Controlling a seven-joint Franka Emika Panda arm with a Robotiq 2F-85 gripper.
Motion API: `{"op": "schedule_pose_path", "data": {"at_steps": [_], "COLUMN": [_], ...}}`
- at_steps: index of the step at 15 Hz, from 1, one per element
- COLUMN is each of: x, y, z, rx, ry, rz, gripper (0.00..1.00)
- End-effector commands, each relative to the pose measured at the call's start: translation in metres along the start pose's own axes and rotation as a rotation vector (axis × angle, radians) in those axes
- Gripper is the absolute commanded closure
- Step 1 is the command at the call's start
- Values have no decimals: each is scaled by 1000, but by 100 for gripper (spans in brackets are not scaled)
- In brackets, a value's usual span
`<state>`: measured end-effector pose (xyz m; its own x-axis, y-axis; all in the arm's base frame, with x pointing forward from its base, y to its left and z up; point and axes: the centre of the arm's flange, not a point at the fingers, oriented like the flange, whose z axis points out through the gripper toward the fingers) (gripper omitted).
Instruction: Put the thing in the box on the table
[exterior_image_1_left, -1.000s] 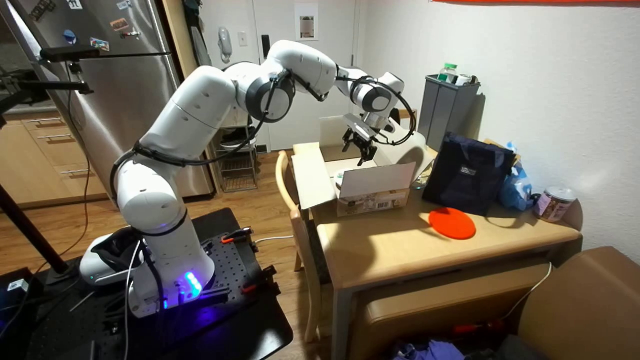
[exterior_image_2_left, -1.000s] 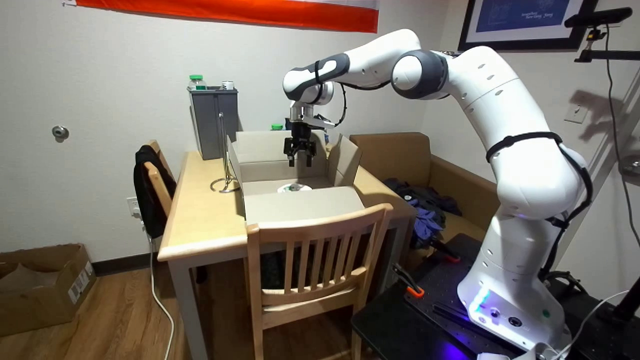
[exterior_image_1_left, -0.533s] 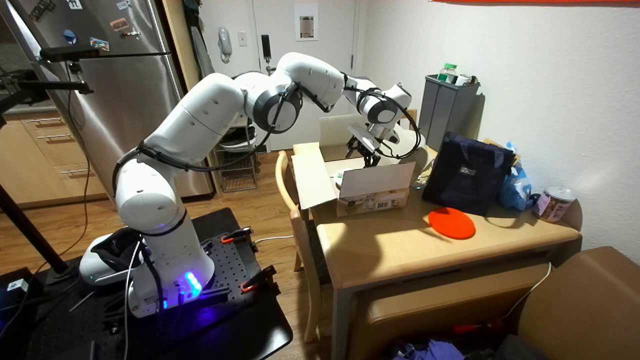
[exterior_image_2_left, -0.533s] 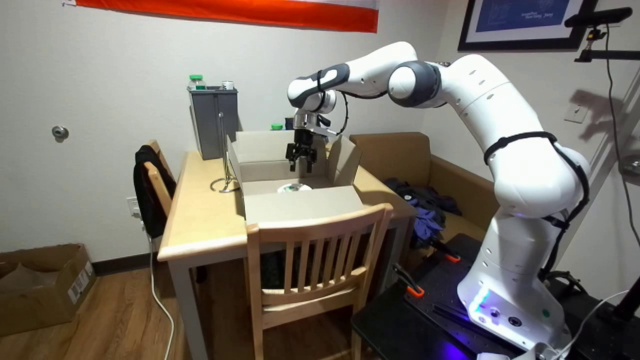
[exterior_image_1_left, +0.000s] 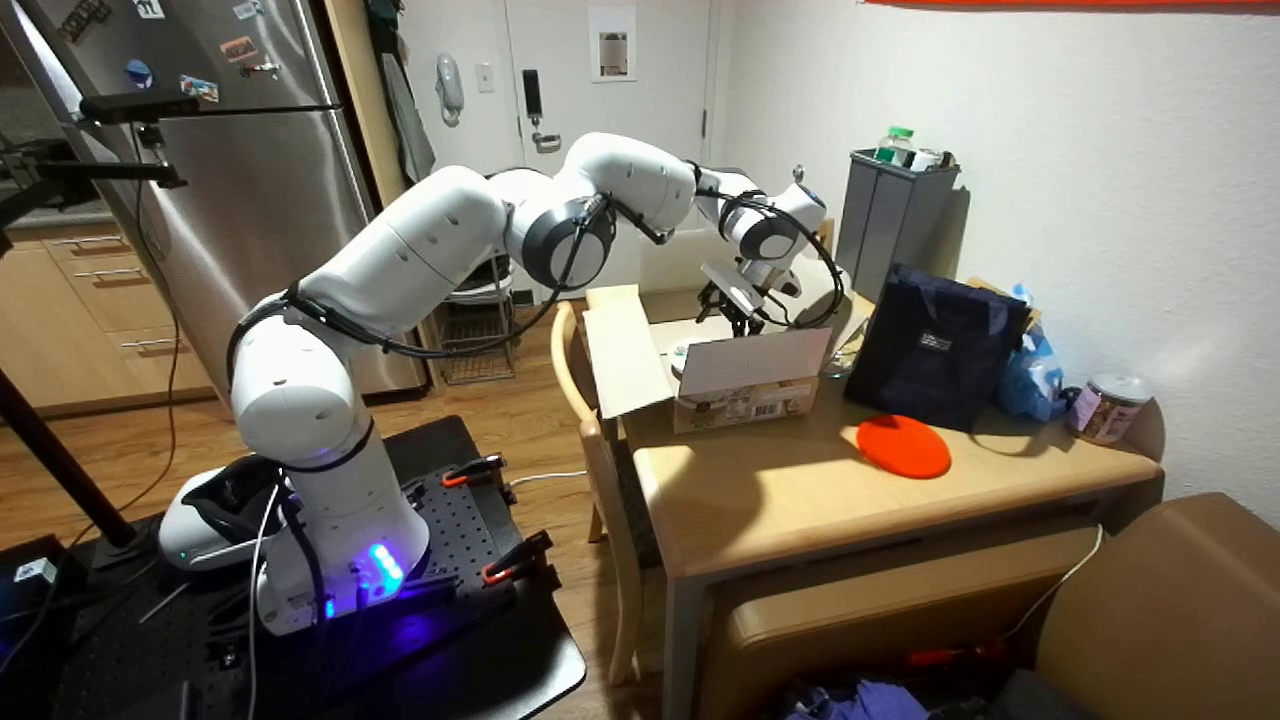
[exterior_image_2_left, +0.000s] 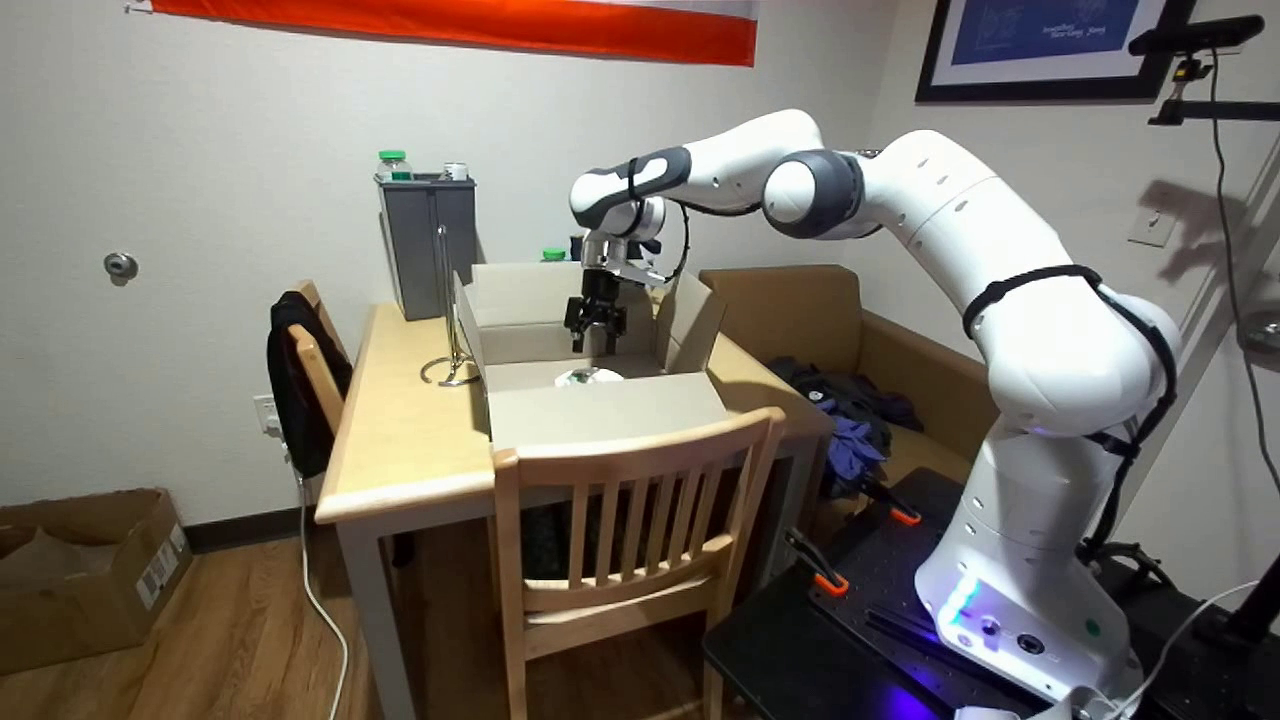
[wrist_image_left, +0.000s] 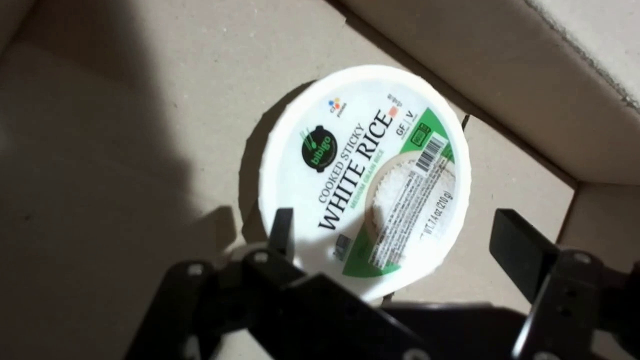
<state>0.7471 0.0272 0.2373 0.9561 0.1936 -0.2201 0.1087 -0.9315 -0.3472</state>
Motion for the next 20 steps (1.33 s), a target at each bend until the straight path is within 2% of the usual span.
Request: {"op": "schedule_pose_path", "data": {"at_steps": [1,9,18,19,20], "x": [21,25,24,23,23], "y": [2,17,31,33,34], "z": [7,11,27,28,29], "rx": [-7,-30,-9,-8,-9], "ry": [-28,-13,-25,-26,-24], "rz": [-13,-8,17,19,20], "gripper": [0,0,0,9,28]}}
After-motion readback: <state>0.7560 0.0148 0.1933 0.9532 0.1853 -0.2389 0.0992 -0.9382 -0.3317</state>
